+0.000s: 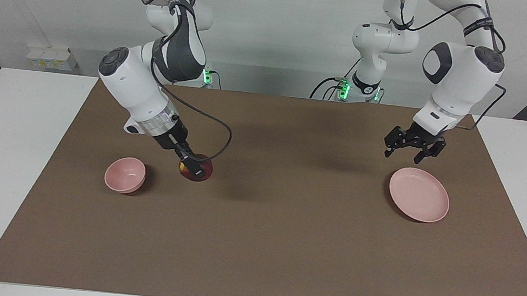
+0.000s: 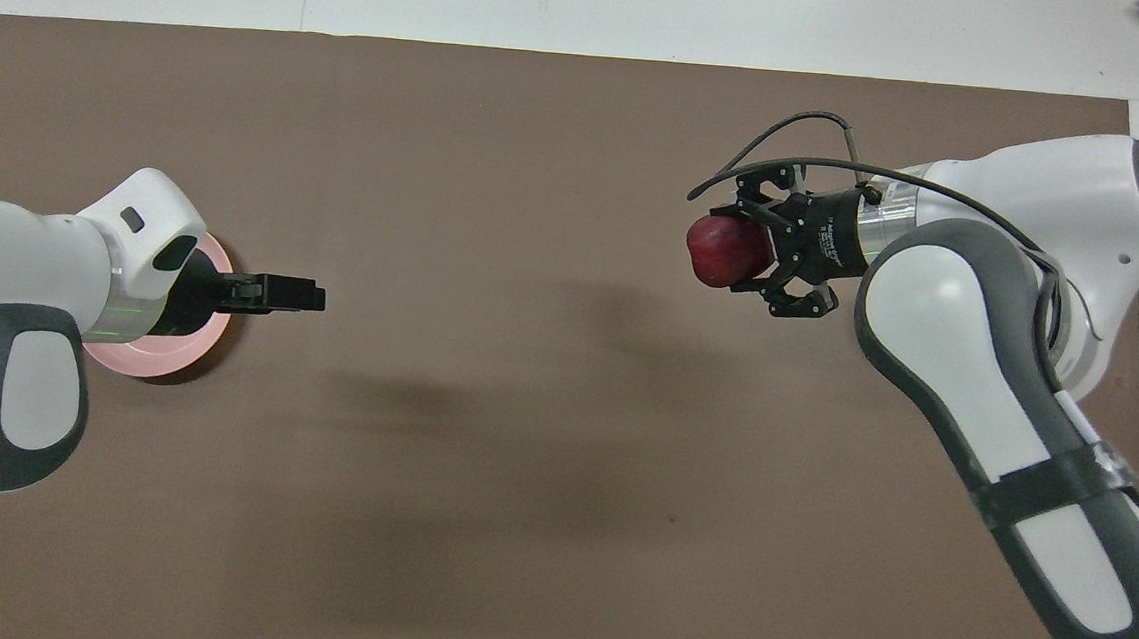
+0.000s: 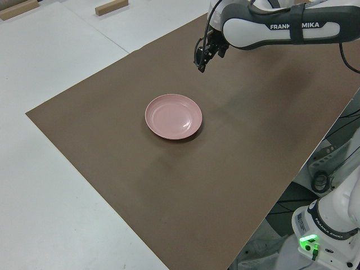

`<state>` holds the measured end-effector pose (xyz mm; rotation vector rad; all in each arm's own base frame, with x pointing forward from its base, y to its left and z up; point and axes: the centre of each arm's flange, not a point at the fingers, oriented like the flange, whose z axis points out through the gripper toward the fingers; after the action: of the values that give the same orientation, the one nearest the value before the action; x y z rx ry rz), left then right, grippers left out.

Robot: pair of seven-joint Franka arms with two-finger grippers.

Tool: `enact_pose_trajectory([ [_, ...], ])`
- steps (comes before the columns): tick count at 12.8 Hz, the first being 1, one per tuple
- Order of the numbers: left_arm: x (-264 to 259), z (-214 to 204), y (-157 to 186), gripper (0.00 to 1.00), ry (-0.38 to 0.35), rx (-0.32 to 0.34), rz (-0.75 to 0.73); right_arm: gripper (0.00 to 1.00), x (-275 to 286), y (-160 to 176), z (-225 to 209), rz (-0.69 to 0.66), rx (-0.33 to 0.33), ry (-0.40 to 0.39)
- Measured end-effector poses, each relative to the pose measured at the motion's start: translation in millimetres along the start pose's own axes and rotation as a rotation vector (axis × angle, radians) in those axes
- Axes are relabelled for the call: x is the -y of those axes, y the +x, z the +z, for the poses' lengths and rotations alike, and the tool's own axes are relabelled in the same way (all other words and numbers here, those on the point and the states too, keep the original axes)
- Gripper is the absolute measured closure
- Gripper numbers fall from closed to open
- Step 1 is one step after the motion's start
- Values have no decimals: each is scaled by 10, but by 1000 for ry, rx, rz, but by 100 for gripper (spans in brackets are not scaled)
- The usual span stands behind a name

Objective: Move apple from plate to bowl
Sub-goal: 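Carry the apple with the right gripper over the small pink bowl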

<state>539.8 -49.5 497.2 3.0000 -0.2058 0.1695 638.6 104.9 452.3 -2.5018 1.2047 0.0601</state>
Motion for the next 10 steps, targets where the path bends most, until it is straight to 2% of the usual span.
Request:
enact_pose_trajectory([
  [5, 123, -1131, 208, 0, 85, 41, 91, 19, -359, 620, -158, -242, -167, -125],
  [8, 109, -1489, 274, 0, 109, 84, 103, 19, -632, 992, -190, -349, -228, -174],
  [10, 102, -1646, 330, 0, 110, 99, 102, 19, -779, 1102, -119, -391, -283, -222],
])
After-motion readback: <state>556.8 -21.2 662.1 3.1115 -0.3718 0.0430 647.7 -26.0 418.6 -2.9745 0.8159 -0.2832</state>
